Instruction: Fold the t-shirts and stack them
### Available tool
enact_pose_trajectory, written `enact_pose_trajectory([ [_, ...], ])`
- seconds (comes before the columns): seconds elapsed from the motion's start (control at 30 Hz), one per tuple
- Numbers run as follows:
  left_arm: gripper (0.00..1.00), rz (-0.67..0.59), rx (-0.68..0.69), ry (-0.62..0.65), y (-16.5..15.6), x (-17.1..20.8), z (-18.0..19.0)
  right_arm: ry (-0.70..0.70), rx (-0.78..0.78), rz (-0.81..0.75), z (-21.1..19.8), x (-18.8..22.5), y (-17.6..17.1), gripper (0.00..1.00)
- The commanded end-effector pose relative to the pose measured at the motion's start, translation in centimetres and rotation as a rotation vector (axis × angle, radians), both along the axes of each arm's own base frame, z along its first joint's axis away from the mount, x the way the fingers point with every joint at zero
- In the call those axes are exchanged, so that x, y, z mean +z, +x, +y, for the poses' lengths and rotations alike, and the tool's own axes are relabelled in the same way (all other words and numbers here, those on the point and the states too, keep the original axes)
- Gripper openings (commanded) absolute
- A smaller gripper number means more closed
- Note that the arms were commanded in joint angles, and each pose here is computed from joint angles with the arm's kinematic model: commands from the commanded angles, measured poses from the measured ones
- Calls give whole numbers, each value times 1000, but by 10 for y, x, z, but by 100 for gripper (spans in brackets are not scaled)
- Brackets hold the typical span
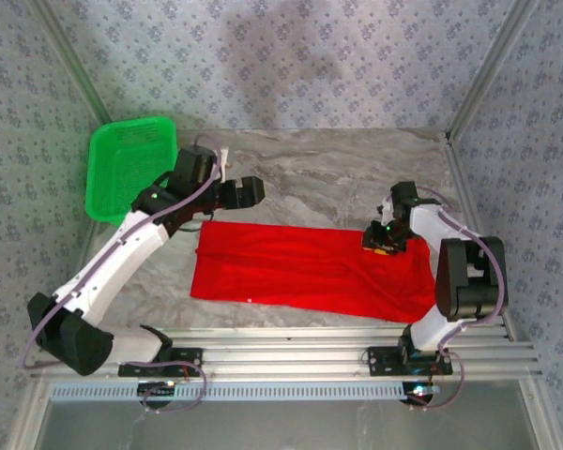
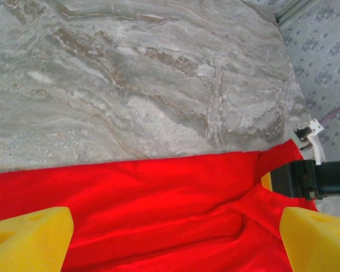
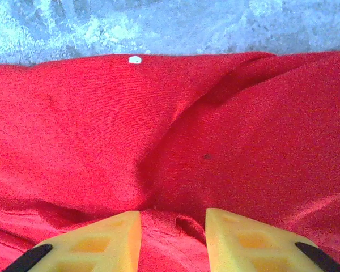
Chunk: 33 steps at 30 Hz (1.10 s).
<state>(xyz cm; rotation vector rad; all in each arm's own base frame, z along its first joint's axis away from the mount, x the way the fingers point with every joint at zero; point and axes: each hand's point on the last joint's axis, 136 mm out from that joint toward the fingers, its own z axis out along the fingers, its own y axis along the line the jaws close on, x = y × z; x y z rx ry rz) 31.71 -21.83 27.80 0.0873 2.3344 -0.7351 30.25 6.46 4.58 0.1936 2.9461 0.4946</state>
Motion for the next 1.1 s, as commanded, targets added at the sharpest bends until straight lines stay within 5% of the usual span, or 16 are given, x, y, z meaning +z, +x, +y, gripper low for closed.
enact_pose_trajectory([
  [0.0, 94, 14, 26, 30, -16, -3, 15, 4, 33, -1, 1, 0, 0, 31],
  [0.33, 94, 43, 89, 98, -29, -22, 43, 40, 73, -49, 18, 21, -10, 1],
  [1.07, 94, 168, 153, 164, -36, -83, 63, 168, 202, 108, 104, 26, -104, 0],
])
